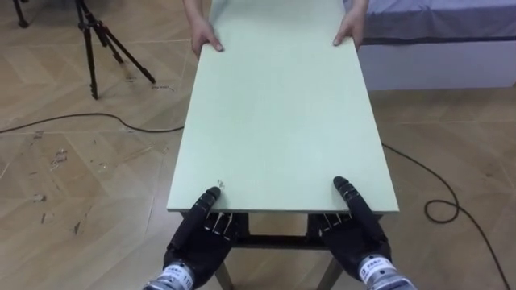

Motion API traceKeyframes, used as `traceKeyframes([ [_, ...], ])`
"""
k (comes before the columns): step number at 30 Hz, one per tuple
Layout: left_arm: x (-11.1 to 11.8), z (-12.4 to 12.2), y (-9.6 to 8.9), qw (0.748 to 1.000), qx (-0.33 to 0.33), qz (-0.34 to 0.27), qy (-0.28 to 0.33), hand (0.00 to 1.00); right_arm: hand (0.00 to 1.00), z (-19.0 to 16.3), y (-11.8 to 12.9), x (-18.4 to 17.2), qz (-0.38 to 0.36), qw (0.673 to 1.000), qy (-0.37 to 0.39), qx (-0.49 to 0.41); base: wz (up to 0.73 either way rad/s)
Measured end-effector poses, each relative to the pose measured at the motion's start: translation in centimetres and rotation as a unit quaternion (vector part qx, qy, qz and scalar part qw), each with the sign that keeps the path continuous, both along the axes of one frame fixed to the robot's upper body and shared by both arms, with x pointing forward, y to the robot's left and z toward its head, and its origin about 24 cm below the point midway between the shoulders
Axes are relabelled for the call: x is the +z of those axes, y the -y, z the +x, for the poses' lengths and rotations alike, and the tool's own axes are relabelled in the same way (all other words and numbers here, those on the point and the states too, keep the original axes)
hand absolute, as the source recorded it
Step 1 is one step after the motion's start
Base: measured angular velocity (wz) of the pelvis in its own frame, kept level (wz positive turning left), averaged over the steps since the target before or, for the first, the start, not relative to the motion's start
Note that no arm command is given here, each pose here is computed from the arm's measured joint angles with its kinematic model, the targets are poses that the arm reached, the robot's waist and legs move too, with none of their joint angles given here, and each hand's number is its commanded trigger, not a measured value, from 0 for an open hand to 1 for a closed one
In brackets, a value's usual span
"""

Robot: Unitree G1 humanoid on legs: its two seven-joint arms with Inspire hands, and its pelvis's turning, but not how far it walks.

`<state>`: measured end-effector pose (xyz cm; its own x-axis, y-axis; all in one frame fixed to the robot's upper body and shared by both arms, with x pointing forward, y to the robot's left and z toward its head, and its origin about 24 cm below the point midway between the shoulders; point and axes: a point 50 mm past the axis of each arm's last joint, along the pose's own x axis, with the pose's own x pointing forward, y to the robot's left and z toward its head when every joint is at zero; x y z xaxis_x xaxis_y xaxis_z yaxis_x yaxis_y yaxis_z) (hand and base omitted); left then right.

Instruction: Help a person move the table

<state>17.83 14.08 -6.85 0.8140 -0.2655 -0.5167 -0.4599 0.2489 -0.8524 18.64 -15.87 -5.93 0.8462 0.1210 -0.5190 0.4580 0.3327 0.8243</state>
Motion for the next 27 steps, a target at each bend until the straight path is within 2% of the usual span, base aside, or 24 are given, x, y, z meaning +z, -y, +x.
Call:
traceKeyframes([
  [18,0.8,0.5,-0.1,0.999,0.004,0.014,0.041,1.0,1.0,0.7,-0.4,1.3,-0.011,0.999,0.043,0.006,0.0],
  [27,2.1,-1.1,0.0,0.997,-0.004,0.027,0.068,1.0,1.0,-0.9,-0.5,2.2,0.01,0.997,0.072,-0.003,0.0],
])
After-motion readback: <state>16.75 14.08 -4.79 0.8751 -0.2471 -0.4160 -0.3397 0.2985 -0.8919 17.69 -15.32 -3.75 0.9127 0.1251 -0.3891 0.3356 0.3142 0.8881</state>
